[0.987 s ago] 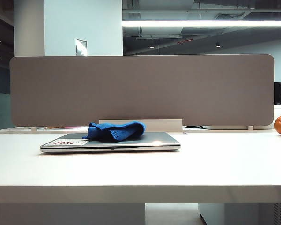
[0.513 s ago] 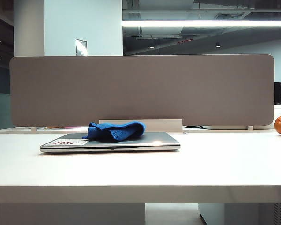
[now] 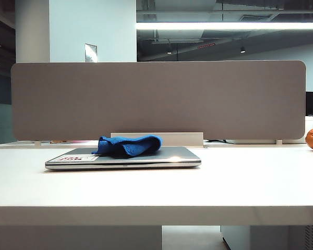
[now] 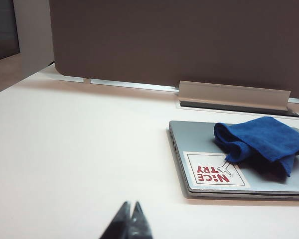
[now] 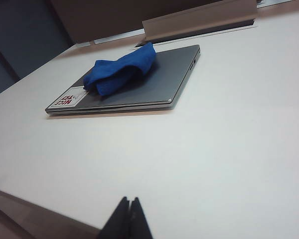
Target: Pick up the blue rag and put it over the laptop.
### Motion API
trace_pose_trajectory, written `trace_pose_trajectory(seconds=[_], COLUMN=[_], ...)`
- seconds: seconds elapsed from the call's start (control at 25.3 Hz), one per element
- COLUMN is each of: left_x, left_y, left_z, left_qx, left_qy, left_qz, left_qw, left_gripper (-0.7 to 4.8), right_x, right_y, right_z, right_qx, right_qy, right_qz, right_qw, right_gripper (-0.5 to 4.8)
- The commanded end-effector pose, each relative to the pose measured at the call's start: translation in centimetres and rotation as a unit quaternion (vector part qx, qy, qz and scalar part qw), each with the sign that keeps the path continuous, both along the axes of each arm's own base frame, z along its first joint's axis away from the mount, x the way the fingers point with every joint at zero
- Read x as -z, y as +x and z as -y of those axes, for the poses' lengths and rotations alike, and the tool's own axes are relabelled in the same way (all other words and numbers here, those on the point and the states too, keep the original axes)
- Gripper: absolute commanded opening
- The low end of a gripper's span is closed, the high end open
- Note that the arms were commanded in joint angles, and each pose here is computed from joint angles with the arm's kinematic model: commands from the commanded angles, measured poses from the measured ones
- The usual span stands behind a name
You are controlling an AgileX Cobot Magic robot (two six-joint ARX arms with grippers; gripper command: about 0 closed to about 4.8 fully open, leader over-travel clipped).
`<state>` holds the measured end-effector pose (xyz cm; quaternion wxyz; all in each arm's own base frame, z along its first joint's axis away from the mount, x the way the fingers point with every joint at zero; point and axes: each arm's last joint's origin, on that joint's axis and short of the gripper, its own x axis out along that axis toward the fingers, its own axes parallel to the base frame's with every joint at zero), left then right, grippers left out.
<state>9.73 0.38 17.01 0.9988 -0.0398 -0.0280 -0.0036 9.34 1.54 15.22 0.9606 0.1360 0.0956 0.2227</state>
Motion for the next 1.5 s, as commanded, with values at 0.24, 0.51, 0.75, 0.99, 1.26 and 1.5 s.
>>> trace_pose_trajectory(seconds=[0.24,0.51,0.75,0.99,1.26,1.5], left_x=[-0.2,-0.2,-0.2,-0.2,-0.2,-0.2], left_y=[0.0,0.0,0.0,0.0,0.0,0.0], left_z=[0.0,0.0,0.0,0.0,0.0,0.0], left_qx=[0.003,0.003,0.003,0.003,0.003,0.003], left_qy=[0.000,0.000,0.000,0.000,0.000,0.000], left_qz=[0.004,0.004,0.004,0.004,0.004,0.004], left_qw=[1.000,1.000,1.000,1.000,1.000,1.000], left_gripper=[-0.05,-0.05,-0.05,-0.05,-0.05,-0.05], right_x=[-0.4,-0.9,-0.9,-0.7,-0.6,-0.6], right_y=[0.2,0.4,0.4,0.4,0.4,0.4], right_z=[0.3,1.2,1.4,1.4,1.4,1.4], right_qx=[0.060,0.214,0.246,0.244,0.244,0.243], right_qy=[-0.066,-0.076,-0.096,-0.108,-0.109,-0.109], right_qz=[0.052,0.070,0.069,0.066,0.061,0.059], right_qw=[0.995,0.971,0.962,0.961,0.962,0.962], right_gripper=[-0.01,0.00,0.00,-0.01,0.00,0.00])
